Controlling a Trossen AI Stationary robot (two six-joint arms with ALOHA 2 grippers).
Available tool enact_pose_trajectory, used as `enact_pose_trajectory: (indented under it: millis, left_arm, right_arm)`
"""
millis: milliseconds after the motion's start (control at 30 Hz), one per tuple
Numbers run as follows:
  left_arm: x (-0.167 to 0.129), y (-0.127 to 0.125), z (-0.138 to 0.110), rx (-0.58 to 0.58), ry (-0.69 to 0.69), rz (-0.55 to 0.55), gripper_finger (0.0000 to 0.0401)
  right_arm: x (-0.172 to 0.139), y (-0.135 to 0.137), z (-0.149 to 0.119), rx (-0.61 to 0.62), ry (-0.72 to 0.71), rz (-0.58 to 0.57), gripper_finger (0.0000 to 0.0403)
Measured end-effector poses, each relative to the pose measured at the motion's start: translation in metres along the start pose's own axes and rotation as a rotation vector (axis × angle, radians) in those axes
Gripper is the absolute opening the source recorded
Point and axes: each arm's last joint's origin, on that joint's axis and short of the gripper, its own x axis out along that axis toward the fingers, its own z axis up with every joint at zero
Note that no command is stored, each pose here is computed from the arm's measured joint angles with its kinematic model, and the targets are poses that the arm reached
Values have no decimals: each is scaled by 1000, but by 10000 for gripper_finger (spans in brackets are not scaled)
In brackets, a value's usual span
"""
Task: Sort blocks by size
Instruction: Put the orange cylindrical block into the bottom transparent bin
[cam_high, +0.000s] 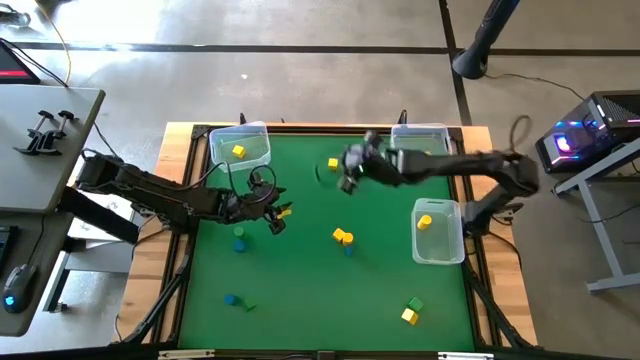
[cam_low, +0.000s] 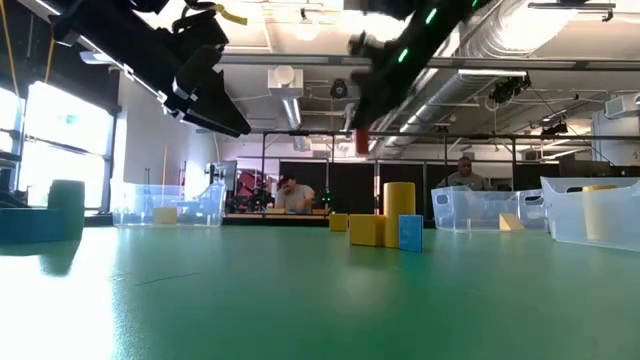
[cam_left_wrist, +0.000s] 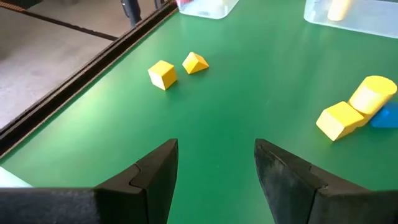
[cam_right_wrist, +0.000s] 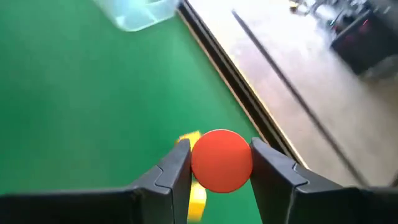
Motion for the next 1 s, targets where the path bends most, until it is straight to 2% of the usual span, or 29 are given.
enact_pose_trajectory:
  millis: [100, 167, 367, 500, 700, 800, 900, 1000]
  left_arm:
    - [-2, -2, 0, 5, -9, 3, 200]
    - [-3, -4, 0, 7, -15, 6, 200]
    - [-5, -8, 2, 27, -46, -13, 200]
    - [-6, -9, 2, 45, -53, -19, 200]
    - [-6, -9, 3, 45, -54, -19, 200]
    - [-6, -9, 3, 45, -55, -19, 200]
    - [-6, -9, 3, 45, -56, -20, 200]
    - [-6, -9, 3, 45, -56, -20, 200]
  right_arm:
    - [-55, 24, -11, -33, 18, 7, 125]
    - [-92, 36, -24, -2, 36, 59, 125]
    - [-179, 51, -75, 206, 205, 218, 125]
    - [-212, 54, -107, 347, 392, 217, 125]
    - [-226, 53, -137, 446, 548, 19, 125]
    - [-215, 52, -153, 454, 544, -8, 125]
    - [-197, 45, -174, 447, 572, -110, 125]
    - [-185, 37, -189, 503, 532, -169, 125]
